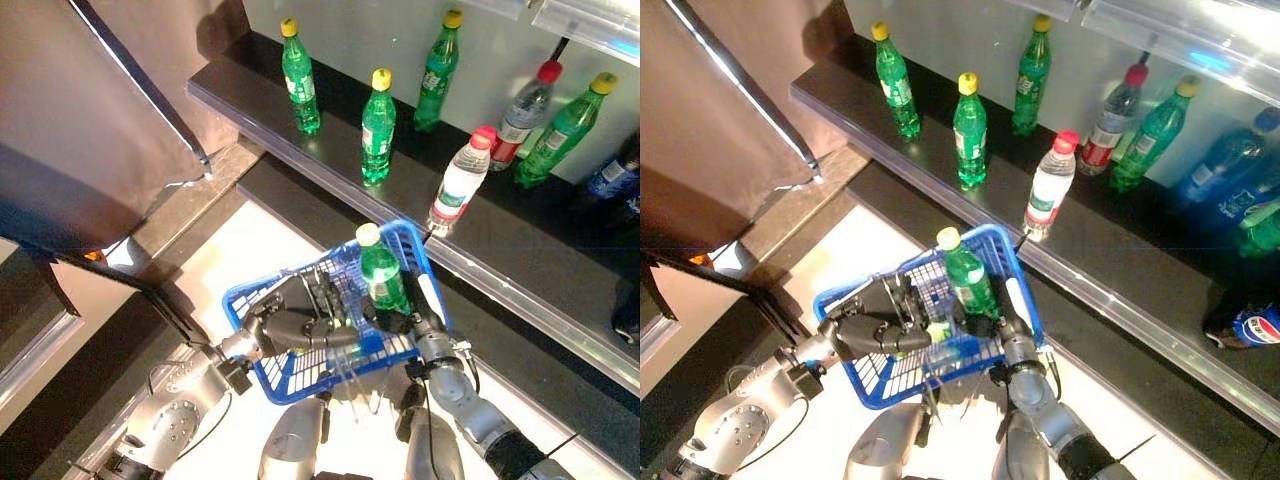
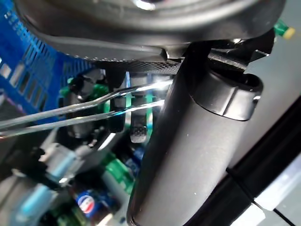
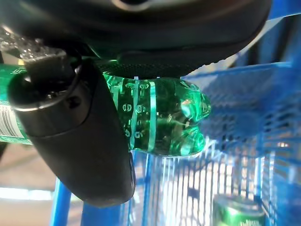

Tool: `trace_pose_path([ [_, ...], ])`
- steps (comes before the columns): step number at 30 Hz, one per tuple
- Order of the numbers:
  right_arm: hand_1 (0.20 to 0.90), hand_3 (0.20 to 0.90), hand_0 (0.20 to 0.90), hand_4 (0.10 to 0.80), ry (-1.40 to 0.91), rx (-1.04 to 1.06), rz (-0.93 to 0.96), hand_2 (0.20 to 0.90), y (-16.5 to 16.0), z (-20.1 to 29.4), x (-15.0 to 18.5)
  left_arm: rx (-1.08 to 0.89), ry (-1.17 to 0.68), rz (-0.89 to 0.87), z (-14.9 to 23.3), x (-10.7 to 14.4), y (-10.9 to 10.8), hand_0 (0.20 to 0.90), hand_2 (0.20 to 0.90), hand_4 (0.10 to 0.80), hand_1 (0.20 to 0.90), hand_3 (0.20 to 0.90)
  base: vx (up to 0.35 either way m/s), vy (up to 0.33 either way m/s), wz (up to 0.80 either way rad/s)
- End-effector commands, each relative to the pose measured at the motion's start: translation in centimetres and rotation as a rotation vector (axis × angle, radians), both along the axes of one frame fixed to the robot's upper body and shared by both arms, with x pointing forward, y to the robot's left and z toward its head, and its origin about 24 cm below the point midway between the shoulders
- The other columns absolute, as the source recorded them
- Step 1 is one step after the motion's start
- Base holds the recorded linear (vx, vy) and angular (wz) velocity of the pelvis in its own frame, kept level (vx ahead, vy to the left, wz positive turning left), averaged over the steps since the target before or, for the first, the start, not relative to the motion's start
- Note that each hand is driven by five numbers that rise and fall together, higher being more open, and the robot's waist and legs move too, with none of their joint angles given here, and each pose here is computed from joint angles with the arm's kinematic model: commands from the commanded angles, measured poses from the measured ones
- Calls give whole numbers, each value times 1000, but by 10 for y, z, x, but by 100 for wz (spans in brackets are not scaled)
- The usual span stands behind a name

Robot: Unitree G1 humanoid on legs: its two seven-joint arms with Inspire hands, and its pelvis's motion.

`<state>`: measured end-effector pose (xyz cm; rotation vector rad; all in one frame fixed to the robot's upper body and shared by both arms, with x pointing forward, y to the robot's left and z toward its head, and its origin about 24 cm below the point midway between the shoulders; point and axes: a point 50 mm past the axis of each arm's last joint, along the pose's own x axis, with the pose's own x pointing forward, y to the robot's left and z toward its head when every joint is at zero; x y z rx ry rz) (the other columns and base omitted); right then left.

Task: Pick up the drink and place into the basket.

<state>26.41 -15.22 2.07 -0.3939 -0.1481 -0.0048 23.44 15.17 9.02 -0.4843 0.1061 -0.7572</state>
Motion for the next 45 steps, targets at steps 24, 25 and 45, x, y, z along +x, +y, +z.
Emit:
trace_pose_path([
  [24,300,200,300,100,275,-275,247,300,45,-9,57,-556,-640,-388,136,-19,-41,300,300,100,300,200,-5,-22,4],
  [25,300,200,300,100,301,-300,247,300,44,-11,59,-552,-637,-397,136,-19,-43,300,300,100,300,200,23,-61,17],
  [45,300,200,300,100,496,-1311,361,300,41,31,114,-565,-539,-581,142,-27,-93,300,300,100,300,200,21,-31,5],
])
